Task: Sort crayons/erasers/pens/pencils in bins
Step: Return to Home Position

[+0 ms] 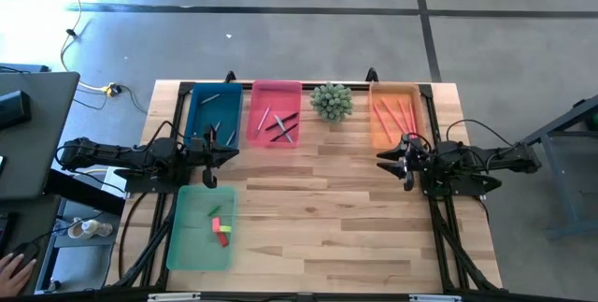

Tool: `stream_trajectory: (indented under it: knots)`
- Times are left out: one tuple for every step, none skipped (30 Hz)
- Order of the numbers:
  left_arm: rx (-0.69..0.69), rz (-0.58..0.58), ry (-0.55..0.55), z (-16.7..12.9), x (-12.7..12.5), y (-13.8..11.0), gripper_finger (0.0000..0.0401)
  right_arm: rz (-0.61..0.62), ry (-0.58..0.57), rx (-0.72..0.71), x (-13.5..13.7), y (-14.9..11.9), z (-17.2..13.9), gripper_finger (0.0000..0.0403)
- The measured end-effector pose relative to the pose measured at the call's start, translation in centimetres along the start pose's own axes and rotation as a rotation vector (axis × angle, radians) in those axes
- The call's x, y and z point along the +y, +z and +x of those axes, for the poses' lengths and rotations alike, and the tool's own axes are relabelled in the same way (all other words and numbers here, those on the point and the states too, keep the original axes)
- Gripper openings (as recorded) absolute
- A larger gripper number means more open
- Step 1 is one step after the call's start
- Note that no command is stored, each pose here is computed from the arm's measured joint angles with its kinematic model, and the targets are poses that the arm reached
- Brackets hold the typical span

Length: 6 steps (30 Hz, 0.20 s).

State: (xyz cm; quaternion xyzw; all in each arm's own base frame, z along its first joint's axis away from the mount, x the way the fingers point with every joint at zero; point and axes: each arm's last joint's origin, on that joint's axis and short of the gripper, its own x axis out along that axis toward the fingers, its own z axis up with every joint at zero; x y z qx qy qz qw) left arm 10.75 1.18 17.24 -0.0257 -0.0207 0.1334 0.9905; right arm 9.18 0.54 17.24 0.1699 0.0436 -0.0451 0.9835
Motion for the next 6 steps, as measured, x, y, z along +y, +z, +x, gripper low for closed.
stream_trajectory:
  knots:
    - [0.000, 0.000, 0.000, 0.00, 0.00, 0.00, 0.0005, 0.000, 0.000, 0.000, 0.00, 0.00, 0.00, 0.0153]
    - [0.000, 0.000, 0.000, 0.00, 0.00, 0.00, 0.0005, 0.000, 0.000, 0.000, 0.00, 0.00, 0.00, 0.0153]
    - [0.000, 0.000, 0.000, 0.00, 0.00, 0.00, 0.0005, 0.000, -0.001, 0.000, 0.00, 0.00, 0.00, 0.0153]
    - [0.000, 0.000, 0.000, 0.00, 0.00, 0.00, 0.0005, 0.000, -0.001, 0.000, 0.00, 0.00, 0.00, 0.0153]
    - [0.000, 0.000, 0.000, 0.00, 0.00, 0.00, 0.0005, 0.000, -0.001, 0.000, 0.00, 0.00, 0.00, 0.0153]
    - [0.000, 0.000, 0.000, 0.00, 0.00, 0.00, 0.0005, 0.000, -0.001, -0.001, 0.00, 0.00, 0.00, 0.0153]
